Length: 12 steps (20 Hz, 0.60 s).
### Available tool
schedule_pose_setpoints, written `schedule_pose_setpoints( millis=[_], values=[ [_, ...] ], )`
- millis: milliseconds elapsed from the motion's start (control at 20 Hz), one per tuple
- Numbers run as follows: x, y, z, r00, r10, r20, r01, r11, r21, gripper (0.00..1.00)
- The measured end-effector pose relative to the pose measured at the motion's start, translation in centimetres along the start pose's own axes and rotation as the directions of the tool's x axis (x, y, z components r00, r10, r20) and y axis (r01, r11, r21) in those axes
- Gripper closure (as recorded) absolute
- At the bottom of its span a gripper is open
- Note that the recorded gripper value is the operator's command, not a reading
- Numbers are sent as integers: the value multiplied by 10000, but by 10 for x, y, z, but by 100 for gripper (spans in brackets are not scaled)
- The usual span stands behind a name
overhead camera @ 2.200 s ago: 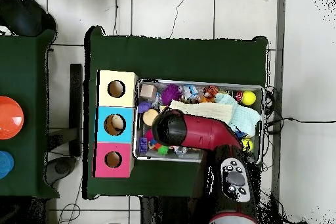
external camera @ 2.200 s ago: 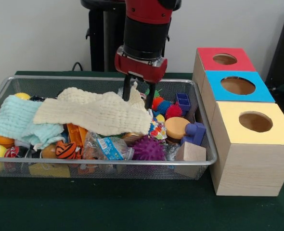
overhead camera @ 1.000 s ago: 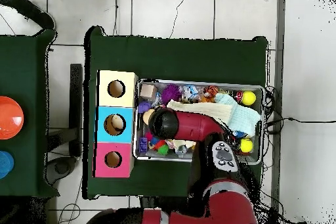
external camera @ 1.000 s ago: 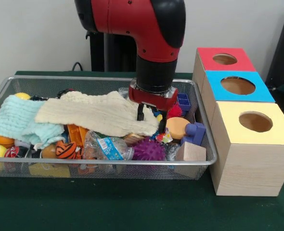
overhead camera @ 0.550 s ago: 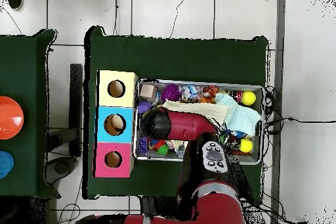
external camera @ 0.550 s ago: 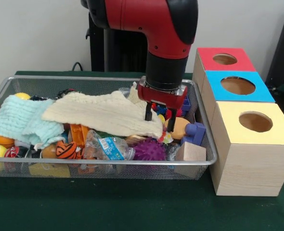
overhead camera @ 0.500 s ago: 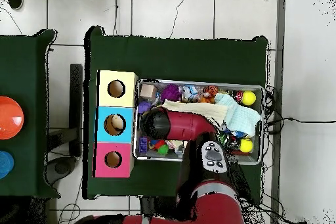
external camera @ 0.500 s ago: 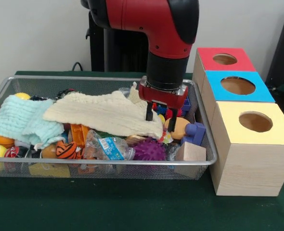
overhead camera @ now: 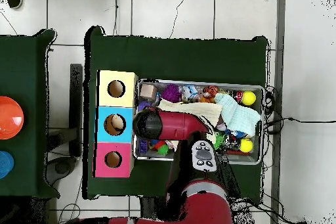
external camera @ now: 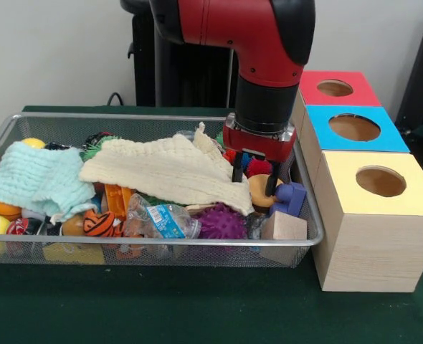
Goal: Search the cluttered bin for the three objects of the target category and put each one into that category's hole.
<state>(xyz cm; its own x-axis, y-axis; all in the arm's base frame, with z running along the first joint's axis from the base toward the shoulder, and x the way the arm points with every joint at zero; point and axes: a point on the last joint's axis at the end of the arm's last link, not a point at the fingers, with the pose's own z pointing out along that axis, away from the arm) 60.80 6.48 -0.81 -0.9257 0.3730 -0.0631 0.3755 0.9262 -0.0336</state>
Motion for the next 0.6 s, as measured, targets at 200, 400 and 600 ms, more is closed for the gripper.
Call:
schedule_pose_setpoints(
  millis=[200,400,600],
  values=[
    [-1,0,0,10000,91,-17,-91,10000,-13,0],
    [-1,-1,0,9999,111,-18,-111,9999,-15,0],
    [-4,-4,-2,9998,174,7,-174,9998,-17,0]
  ],
)
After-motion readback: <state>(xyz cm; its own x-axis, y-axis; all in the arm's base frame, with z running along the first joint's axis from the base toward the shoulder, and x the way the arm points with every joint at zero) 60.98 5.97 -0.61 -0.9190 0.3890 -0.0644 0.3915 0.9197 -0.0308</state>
